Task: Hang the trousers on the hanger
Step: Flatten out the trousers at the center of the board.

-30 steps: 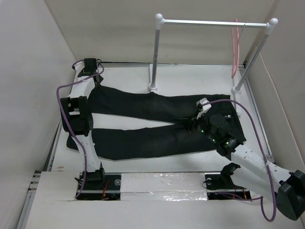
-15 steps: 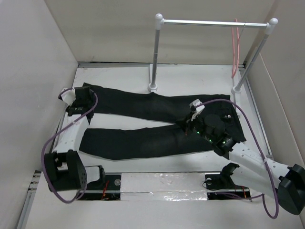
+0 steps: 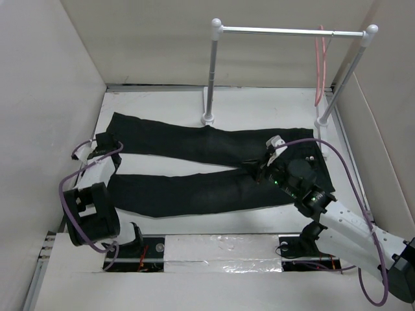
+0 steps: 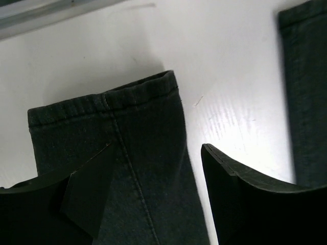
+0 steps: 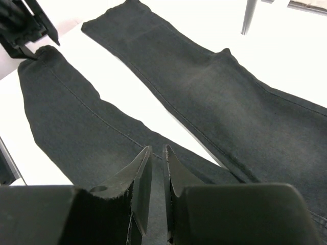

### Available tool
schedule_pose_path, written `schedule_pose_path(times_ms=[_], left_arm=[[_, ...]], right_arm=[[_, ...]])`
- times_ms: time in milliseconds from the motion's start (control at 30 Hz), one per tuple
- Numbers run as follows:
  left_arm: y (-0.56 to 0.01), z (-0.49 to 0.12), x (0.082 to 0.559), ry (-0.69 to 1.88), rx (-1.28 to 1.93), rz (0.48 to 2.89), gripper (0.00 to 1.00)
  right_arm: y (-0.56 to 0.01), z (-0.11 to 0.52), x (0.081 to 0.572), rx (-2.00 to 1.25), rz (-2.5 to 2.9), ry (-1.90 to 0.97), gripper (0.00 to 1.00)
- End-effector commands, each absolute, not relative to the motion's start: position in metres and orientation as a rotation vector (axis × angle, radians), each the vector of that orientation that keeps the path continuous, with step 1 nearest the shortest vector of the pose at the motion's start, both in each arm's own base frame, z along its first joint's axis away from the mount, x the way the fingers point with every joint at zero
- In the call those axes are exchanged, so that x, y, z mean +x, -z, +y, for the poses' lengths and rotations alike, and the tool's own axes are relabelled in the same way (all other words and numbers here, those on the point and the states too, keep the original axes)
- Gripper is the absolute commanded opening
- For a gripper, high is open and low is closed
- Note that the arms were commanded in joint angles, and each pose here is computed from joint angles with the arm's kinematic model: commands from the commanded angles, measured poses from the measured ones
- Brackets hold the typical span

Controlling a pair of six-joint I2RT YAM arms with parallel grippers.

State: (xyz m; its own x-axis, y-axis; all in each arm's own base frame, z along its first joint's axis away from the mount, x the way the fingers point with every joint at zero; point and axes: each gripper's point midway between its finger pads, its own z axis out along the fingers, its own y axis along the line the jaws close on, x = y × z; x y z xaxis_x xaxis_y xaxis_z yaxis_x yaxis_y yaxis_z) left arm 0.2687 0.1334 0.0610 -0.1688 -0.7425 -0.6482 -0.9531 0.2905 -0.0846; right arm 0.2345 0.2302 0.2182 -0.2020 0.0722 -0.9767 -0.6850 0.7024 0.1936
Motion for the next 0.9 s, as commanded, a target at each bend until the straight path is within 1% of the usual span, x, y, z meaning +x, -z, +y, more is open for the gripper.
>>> schedule_pose_path(times_ms=[0, 33, 100, 133, 167, 233, 267, 367, 467, 500, 567, 600, 667, 700, 767, 800, 867], left_arm=[[-0.057, 0.135, 0.266, -0.509, -1.489, 2.019, 0.65], [-0.056, 0.135, 0.270, -0.506, -1.477, 2.027, 0.63], [-0.048, 0.134, 0.273, -0.505, -1.481, 2.052, 0.56], [-0.047, 0.135, 0.277, -0.505, -1.483, 2.047, 0.50], [-0.046, 0.136, 0.279, -0.506, -1.479, 2.050, 0.34], [-0.045, 0.139, 0.283, -0.520, -1.475, 2.046, 0.15], [-0.046, 0.140, 0.283, -0.531, -1.477, 2.044, 0.00], [-0.057, 0.145, 0.280, -0.565, -1.491, 2.012, 0.00], [-0.084, 0.142, 0.278, -0.538, -1.457, 1.945, 0.00], [-0.103, 0.141, 0.276, -0.500, -1.442, 1.895, 0.00], [-0.119, 0.138, 0.269, -0.459, -1.428, 1.868, 0.00], [-0.141, 0.134, 0.267, -0.408, -1.401, 1.813, 0.00], [-0.159, 0.132, 0.255, -0.390, -1.381, 1.775, 0.00], [-0.181, 0.131, 0.248, -0.351, -1.365, 1.711, 0.00], [-0.200, 0.128, 0.236, -0.338, -1.325, 1.689, 0.00], [-0.212, 0.122, 0.234, -0.281, -1.282, 1.673, 0.00], [-0.206, 0.116, 0.237, -0.248, -1.229, 1.730, 0.00]], right_arm=[[-0.234, 0.232, 0.236, -0.508, 1.602, -0.737, 0.21], [-0.235, 0.233, 0.235, -0.514, 1.599, -0.740, 0.21], [-0.235, 0.234, 0.234, -0.523, 1.601, -0.746, 0.21], [-0.235, 0.235, 0.234, -0.523, 1.599, -0.748, 0.21], [-0.234, 0.234, 0.234, -0.524, 1.602, -0.747, 0.22], [-0.235, 0.235, 0.234, -0.526, 1.600, -0.750, 0.22], [-0.233, 0.235, 0.234, -0.527, 1.603, -0.749, 0.22], [-0.232, 0.236, 0.235, -0.525, 1.607, -0.749, 0.22], [-0.231, 0.241, 0.233, -0.547, 1.607, -0.776, 0.22], [-0.230, 0.243, 0.232, -0.556, 1.606, -0.786, 0.22], [-0.230, 0.242, 0.232, -0.554, 1.608, -0.783, 0.22], [-0.231, 0.242, 0.232, -0.552, 1.607, -0.781, 0.22], [-0.233, 0.243, 0.229, -0.556, 1.598, -0.790, 0.22], [-0.237, 0.242, 0.227, -0.556, 1.587, -0.795, 0.22], [-0.238, 0.241, 0.227, -0.547, 1.582, -0.797, 0.22], [-0.239, 0.241, 0.227, -0.543, 1.581, -0.796, 0.22], [-0.238, 0.241, 0.228, -0.544, 1.583, -0.795, 0.22]])
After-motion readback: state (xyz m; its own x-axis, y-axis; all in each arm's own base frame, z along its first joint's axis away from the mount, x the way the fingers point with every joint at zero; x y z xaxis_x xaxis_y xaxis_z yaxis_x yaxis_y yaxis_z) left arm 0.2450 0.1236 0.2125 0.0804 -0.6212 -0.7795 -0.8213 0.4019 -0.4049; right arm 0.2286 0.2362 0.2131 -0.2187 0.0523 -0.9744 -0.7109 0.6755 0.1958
